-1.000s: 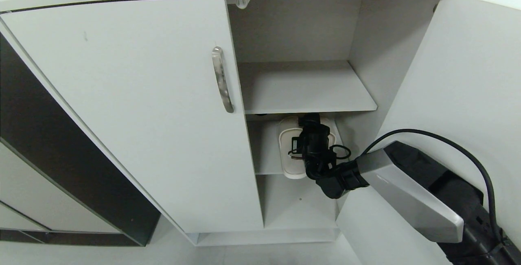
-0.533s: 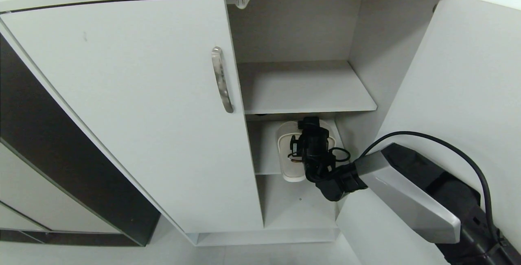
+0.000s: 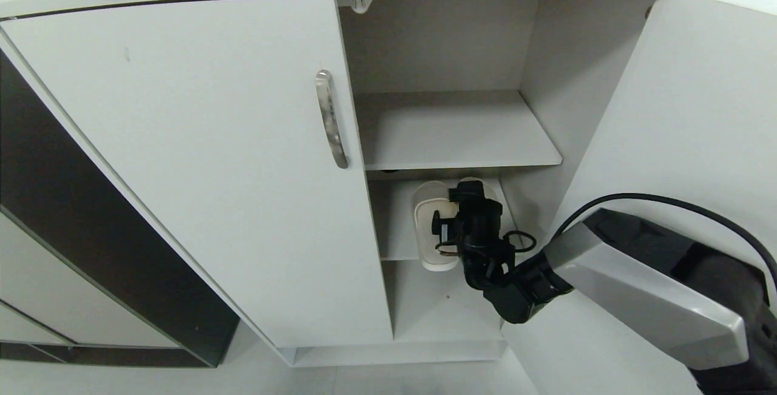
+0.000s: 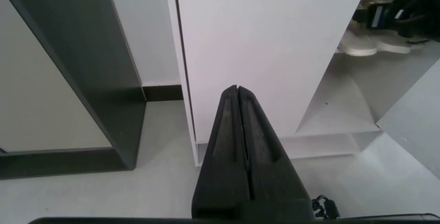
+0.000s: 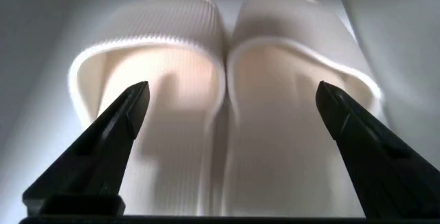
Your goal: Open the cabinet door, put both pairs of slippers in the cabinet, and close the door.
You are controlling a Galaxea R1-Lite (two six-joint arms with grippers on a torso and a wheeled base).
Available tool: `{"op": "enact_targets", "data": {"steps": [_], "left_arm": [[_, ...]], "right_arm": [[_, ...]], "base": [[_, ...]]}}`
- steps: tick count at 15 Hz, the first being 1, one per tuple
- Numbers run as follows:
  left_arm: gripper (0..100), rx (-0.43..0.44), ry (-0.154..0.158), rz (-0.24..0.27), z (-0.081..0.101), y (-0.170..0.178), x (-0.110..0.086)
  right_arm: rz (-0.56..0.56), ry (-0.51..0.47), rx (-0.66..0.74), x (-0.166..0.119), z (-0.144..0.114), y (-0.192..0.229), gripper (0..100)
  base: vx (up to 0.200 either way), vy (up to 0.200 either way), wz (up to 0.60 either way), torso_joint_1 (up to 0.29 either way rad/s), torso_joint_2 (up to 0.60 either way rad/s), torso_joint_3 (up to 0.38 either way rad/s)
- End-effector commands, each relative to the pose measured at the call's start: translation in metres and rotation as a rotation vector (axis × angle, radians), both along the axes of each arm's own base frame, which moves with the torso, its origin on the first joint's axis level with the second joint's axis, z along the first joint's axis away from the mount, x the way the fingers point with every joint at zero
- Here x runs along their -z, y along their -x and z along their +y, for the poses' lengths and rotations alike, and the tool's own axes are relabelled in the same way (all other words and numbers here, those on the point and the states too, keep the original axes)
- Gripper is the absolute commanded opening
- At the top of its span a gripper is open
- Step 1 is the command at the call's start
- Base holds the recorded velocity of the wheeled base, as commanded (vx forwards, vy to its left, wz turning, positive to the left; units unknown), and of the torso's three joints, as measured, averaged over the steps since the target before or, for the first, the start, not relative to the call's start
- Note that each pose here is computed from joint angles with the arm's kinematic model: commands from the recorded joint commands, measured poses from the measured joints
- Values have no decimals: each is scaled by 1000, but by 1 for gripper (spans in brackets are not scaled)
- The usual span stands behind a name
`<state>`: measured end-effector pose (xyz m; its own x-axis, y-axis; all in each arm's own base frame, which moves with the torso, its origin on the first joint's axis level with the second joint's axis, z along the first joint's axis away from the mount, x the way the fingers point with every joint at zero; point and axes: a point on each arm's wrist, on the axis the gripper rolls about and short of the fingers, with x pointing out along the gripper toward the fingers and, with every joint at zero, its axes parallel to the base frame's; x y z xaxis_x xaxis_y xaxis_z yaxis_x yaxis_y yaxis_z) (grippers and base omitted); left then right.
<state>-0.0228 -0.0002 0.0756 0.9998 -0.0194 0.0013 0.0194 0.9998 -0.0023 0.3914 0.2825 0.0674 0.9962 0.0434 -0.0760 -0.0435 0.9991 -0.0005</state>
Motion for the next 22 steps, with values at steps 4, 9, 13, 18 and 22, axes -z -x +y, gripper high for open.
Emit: {"op": "enact_targets", "data": {"steps": [4, 9, 13, 18, 22], "left_arm": [[0, 2, -1, 1, 0, 0, 0], [0, 4, -2, 1, 0, 0, 0], [0, 4, -2, 1, 0, 0, 0], [0, 2, -2, 1, 0, 0, 0], [0, 2, -2, 1, 0, 0, 0]], "right_arm": [[29, 23, -90, -26, 6, 95, 100], [43, 31, -131, -27, 9, 115, 100], [43, 31, -136, -26, 11, 116, 100], [50, 38, -134, -22, 11, 115, 100], [49, 37, -134, -22, 12, 115, 100]], "base": [[0, 0, 0, 0, 0, 0], [-40, 0, 0, 1, 0, 1], [-200, 0, 0, 6, 5, 2], [-120, 0, 0, -1, 4, 2], [0, 0, 0, 0, 0, 0]]}}
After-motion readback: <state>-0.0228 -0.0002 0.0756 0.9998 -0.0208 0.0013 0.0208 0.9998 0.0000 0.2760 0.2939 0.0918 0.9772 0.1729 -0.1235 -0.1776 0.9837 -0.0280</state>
